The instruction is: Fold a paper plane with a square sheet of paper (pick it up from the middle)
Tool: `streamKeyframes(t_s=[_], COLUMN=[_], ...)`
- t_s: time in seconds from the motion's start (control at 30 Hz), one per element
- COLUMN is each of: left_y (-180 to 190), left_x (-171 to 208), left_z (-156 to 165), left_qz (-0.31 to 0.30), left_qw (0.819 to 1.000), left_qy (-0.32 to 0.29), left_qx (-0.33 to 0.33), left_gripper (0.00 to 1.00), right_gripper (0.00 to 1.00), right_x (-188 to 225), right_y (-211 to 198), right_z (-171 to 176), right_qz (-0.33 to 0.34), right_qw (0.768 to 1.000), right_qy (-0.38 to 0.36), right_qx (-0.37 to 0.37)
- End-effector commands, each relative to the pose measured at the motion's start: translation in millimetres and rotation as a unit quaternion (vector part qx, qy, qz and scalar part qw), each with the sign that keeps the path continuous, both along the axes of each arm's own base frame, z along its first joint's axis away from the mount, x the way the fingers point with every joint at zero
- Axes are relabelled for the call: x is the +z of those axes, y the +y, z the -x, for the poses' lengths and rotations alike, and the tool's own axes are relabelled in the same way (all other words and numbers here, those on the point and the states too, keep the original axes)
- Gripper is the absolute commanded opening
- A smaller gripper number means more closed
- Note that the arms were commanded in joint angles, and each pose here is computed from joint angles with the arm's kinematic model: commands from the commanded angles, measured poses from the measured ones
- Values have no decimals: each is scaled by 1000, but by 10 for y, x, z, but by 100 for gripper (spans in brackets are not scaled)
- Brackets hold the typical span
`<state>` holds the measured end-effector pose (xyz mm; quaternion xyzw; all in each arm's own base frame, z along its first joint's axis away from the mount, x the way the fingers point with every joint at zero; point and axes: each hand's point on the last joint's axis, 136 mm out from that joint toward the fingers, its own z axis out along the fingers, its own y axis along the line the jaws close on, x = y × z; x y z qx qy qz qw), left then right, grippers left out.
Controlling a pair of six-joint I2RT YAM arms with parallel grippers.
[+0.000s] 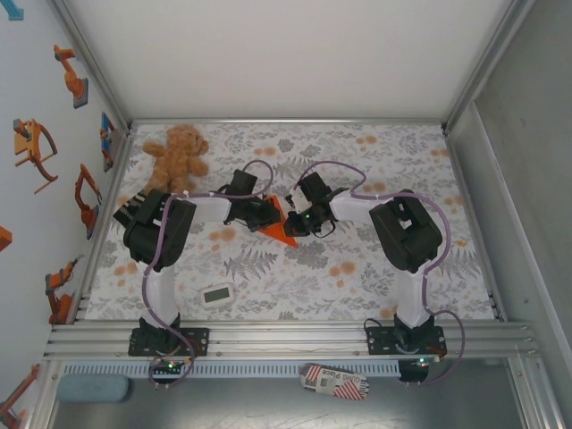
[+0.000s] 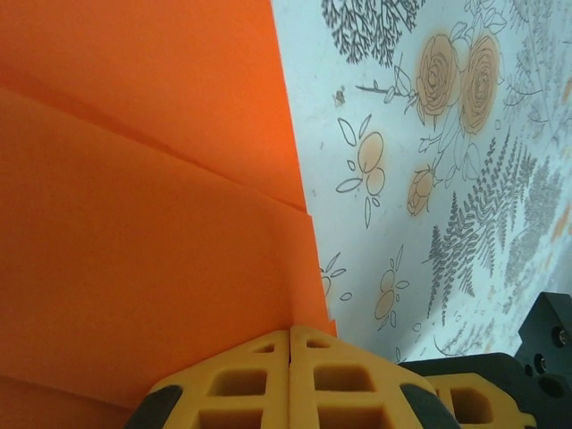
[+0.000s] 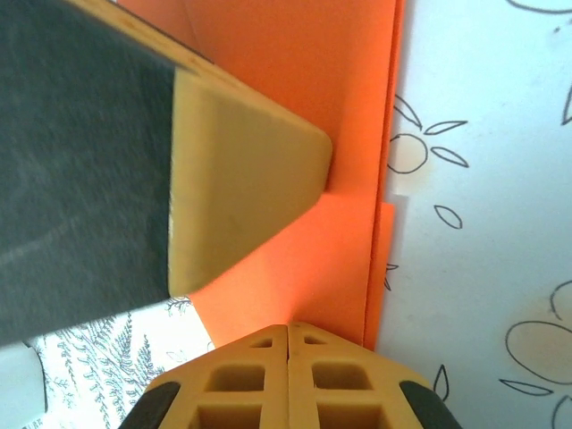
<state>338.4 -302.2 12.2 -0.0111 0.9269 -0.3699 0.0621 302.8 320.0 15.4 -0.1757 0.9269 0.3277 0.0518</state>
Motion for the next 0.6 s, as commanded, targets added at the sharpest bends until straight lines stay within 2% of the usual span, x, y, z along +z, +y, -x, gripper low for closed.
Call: streamKeyframes(t_s=[0.0, 0.13, 0.37, 0.57], left_y=[516, 777, 1152, 1125], left_x=[-310, -270, -163, 515], left_z=[-342, -630, -955, -1097], left_qz=[-58, -70, -90, -65], left_qw=[997, 994, 990, 988], left_qy=[-5, -6, -11, -68], left_qx=[52, 80, 111, 119], left_gripper=[4, 4, 4, 6], right_gripper=[0, 0, 0, 0], right_x=[-553, -573, -526, -456], right_y=[-455, -497, -471, -412], right_z=[393, 420, 397, 347], right_qz=[117, 126, 120, 108], right_qw=[990, 989, 990, 992], right_qy=[74, 76, 71, 65], right_qx=[-10, -9, -10, -11])
